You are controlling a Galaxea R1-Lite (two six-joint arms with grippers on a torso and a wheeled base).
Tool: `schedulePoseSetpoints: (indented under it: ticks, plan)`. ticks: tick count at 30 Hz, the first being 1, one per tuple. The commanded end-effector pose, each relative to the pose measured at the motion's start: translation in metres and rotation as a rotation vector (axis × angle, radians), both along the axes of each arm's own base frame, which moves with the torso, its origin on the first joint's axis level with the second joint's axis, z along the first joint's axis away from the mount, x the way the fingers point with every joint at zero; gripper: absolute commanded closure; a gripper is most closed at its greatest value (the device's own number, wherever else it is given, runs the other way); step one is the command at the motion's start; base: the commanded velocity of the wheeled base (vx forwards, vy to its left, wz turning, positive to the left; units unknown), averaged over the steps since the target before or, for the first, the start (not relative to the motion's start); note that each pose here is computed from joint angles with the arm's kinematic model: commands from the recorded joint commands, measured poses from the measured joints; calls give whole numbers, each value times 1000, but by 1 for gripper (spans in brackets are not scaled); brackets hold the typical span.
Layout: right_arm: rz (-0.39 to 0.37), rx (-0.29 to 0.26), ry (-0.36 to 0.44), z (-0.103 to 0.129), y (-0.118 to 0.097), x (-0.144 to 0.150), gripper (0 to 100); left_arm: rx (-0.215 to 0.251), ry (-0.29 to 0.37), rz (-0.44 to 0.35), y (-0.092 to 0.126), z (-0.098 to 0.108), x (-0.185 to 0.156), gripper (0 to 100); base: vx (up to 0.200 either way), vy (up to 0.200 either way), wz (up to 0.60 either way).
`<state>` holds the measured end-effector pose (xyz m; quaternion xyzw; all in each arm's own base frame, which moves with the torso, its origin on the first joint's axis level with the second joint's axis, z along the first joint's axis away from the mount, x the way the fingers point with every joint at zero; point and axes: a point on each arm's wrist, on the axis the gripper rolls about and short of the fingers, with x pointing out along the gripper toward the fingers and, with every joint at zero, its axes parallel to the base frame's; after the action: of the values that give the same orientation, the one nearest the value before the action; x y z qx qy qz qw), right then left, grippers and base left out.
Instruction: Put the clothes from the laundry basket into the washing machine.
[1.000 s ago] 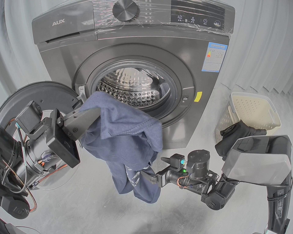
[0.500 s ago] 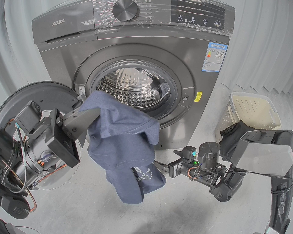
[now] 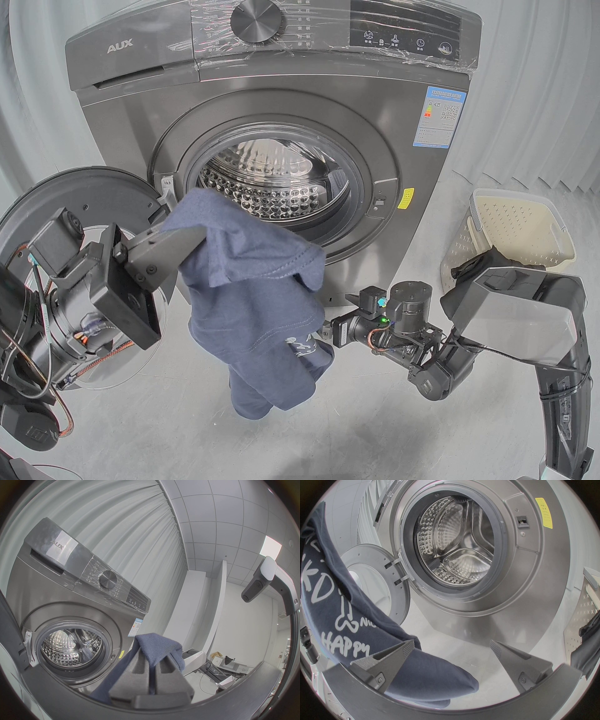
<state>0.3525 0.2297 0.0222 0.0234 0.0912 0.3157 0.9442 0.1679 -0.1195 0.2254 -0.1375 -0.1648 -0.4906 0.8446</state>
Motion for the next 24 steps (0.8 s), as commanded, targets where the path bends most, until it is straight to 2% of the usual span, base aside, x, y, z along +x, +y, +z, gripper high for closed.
schedulePoseSetpoints:
  ticks: [1,8,16,24]
  plan:
    - [3,11,-18,-2,7,7,0,0,2,-1,0,0,-1,100,0,0,0]
    - [54,17,-18,4,21,-12,0,3,5,5,1,-1,1,100,0,0,0]
    - [162,14,8,10,45,-55,0,2,7,6,1,-1,1,100,0,0,0]
    - [141,20,13,10,40,-50,0,-1,4,13,3,0,1,100,0,0,0]
